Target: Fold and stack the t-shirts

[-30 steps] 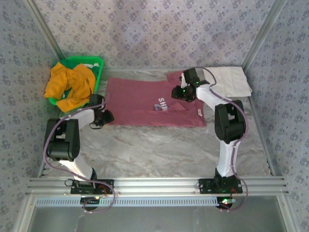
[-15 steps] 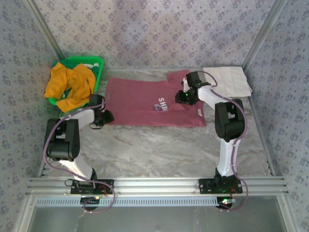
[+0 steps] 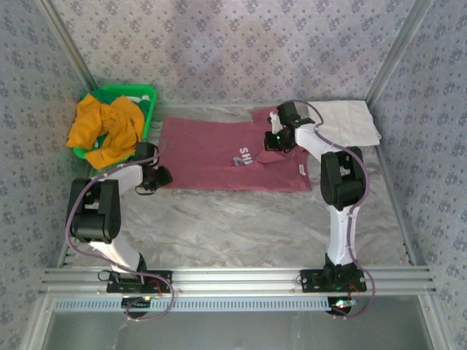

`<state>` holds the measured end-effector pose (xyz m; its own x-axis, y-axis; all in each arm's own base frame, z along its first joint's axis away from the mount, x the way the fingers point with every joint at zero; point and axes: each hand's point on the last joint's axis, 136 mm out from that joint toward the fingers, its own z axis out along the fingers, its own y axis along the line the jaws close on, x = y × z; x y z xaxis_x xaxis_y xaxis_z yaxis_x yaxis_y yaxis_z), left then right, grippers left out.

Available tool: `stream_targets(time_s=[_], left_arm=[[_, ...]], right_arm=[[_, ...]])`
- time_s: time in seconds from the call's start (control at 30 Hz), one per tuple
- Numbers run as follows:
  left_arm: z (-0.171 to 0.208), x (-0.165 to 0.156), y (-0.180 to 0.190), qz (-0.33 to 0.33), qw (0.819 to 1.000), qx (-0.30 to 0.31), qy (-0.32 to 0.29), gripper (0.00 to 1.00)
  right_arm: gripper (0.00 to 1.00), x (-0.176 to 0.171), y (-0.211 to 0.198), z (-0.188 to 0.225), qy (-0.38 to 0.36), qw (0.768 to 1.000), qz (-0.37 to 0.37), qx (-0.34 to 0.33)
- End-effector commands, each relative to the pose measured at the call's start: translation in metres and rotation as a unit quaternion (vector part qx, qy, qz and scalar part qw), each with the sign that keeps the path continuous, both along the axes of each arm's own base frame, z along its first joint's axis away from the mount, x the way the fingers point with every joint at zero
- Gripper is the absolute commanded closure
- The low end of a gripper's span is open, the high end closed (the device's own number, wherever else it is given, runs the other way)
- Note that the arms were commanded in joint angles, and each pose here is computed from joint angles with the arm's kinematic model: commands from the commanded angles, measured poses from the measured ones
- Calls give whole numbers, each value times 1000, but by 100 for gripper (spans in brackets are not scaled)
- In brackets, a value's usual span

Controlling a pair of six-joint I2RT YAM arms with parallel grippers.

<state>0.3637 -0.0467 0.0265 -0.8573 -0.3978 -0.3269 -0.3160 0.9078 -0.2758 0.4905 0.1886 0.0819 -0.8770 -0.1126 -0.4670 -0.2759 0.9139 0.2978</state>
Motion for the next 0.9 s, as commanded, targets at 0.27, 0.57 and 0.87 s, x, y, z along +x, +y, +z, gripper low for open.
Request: stream_targets(time_s=[0.27, 0.57, 0.87], left_arm=[[-4, -3, 1, -6, 1000, 7, 7, 64], [-5, -2, 2, -4, 1000, 9, 7, 64], [-4, 0, 1, -6, 1000, 7, 8, 63]], right_arm=[[90, 2, 34, -9, 5, 987, 138, -83], [65, 10, 49, 47, -57, 980, 166, -92], [52, 6, -49, 65, -5, 995, -82, 57]])
